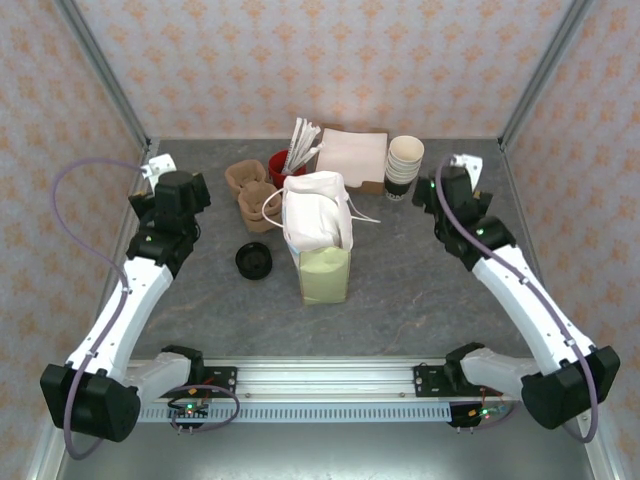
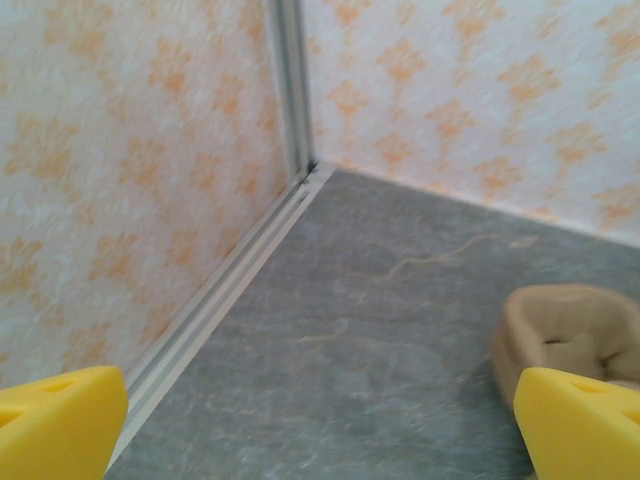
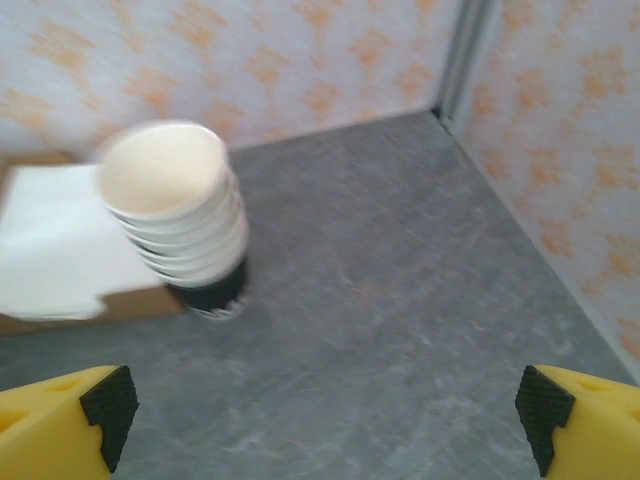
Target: Pack the takeout coffee
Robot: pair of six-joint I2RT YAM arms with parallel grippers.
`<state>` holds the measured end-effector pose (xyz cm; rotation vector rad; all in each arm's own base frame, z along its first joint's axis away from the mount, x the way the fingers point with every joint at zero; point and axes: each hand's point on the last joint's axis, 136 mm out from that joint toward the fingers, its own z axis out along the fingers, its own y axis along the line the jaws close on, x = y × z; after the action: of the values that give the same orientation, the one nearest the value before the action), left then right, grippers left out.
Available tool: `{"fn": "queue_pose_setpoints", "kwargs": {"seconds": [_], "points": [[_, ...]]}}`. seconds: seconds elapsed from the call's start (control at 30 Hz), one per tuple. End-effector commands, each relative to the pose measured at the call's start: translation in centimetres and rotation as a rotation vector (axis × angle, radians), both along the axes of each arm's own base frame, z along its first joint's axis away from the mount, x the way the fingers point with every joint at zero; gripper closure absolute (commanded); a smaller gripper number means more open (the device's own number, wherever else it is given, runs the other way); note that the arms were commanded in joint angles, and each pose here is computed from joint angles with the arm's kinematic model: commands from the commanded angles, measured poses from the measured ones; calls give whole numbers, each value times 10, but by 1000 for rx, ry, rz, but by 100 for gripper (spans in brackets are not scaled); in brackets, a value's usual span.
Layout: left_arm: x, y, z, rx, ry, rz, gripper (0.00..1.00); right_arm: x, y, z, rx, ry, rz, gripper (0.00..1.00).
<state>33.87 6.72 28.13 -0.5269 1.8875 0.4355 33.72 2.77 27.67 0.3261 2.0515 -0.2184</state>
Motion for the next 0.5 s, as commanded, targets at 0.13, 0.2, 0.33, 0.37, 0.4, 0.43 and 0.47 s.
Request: {"fn": "queue_pose_setpoints", "kwargs": {"seconds": [0.13, 0.2, 0.33, 0.37, 0.4, 0.43, 0.47], "points": [[-21, 28, -62, 15, -23, 111, 0, -2, -32, -51, -81, -174, -100, 1], [-32, 31, -90, 8, -12, 135, 0, -3, -35, -76, -19, -217, -81, 1], [-41, 26, -121, -2, -53, 90, 0, -8, -50, -106, 14, -192, -132, 1], [-42, 24, -129, 6, -41, 65, 0, -7, -51, -109, 7, -182, -119, 1], [-44, 23, -138, 15, -16, 51, 0, -4, -53, -109, 6, -191, -113, 1], [-47, 23, -145, 20, 0, 49, 0, -2, -51, -111, 0, -184, -94, 1], [-51, 23, -153, 19, 11, 52, 0, 1, -51, -114, -9, -170, -81, 1]]}}
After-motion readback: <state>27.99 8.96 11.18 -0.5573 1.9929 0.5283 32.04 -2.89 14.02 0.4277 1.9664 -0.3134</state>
